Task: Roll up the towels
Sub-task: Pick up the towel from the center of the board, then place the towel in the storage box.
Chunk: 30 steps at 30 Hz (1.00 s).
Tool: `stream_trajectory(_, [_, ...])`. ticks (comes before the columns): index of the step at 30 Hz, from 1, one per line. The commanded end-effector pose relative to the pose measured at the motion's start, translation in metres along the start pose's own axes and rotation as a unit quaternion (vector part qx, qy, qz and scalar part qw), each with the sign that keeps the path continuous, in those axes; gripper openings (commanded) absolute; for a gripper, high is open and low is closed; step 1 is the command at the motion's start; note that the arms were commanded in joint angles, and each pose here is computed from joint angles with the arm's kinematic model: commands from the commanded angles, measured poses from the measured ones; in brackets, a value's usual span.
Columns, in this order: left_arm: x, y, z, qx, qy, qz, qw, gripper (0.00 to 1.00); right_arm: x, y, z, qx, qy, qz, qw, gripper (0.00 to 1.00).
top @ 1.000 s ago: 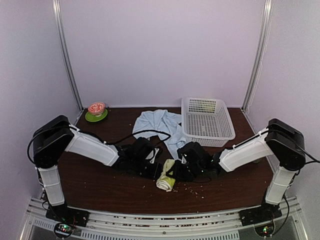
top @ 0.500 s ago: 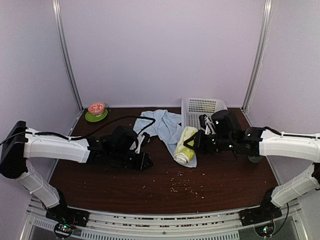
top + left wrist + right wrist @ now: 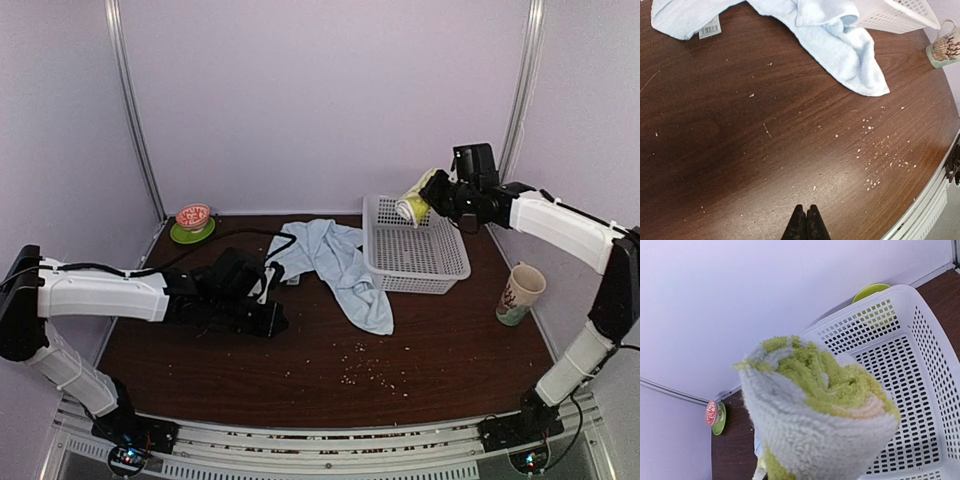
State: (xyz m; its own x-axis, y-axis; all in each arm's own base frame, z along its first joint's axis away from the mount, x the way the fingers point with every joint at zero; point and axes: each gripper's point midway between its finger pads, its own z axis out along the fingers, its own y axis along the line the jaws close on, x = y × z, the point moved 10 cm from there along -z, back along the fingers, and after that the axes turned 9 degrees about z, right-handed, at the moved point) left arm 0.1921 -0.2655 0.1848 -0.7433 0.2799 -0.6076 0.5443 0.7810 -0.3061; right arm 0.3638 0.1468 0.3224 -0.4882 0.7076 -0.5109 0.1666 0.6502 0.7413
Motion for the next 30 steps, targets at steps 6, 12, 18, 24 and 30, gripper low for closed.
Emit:
stream_trajectory(6, [-0.023, -0.001, 0.0, -0.031, 0.007, 0.063, 0.998, 0.0, -0.03, 0.023, 0.117, 0.077, 0.155, -0.154, 0.973, 0.0])
stream_trajectory(12, [-0.027, -0.003, 0.016, -0.022, 0.038, 0.086, 0.995, 0.0, -0.027, -0.007, 0.162, 0.093, 0.219, -0.186, 0.953, 0.0])
stream_trajectory(18, [-0.028, -0.004, 0.032, -0.009, 0.067, 0.098, 0.993, 0.0, 0.006, -0.033, 0.168, 0.095, 0.281, -0.197, 0.934, 0.0])
stream_trajectory(24, [-0.033, -0.004, 0.037, -0.009, 0.069, 0.105, 0.992, 0.0, 0.04, -0.041, 0.153, 0.075, 0.318, -0.195, 0.925, 0.0])
stream_trajectory(30, [-0.038, -0.006, 0.043, -0.003, 0.069, 0.103, 0.992, 0.0, 0.056, -0.056, 0.151, 0.077, 0.353, -0.182, 0.914, 0.0])
